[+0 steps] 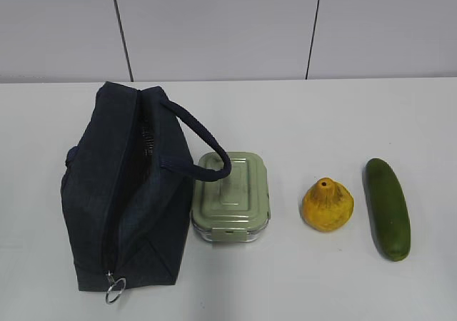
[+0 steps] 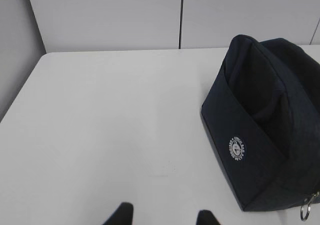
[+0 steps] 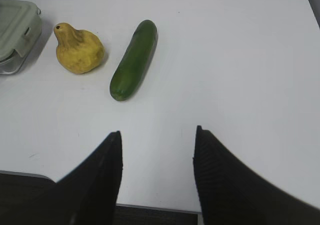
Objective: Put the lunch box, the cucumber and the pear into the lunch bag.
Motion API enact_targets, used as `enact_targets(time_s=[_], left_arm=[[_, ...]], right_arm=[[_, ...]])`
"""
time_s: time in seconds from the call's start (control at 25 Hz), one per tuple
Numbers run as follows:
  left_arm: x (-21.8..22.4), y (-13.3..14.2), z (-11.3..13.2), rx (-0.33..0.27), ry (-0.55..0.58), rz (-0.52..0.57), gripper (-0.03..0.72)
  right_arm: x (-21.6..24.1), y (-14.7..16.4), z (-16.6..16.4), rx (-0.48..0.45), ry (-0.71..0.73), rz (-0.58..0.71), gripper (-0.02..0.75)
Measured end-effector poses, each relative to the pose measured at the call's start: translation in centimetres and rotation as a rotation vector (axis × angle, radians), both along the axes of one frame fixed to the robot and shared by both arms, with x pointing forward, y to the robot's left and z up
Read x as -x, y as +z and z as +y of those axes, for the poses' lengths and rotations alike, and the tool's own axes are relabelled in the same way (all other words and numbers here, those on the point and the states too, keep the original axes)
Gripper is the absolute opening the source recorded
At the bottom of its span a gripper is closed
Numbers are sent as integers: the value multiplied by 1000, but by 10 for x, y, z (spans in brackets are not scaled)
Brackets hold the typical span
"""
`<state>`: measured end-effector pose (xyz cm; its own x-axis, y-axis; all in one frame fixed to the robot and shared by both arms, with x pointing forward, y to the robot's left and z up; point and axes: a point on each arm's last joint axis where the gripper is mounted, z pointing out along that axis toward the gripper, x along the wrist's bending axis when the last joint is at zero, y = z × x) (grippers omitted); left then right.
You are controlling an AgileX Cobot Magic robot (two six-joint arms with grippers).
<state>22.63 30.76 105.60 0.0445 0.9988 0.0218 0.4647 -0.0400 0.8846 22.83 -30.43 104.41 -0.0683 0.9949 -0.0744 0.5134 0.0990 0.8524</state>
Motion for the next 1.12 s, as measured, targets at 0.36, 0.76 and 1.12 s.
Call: enact_targets(time_s=[0.36,0.76,1.12], left_arm=[[0,0,0,0,0,0,241],[0,0,0,0,0,0,241],[0,0,0,0,0,0,241]], right_arm=[[0,0,0,0,0,0,371],[0,0,0,0,0,0,371],[0,0,0,0,0,0,371]])
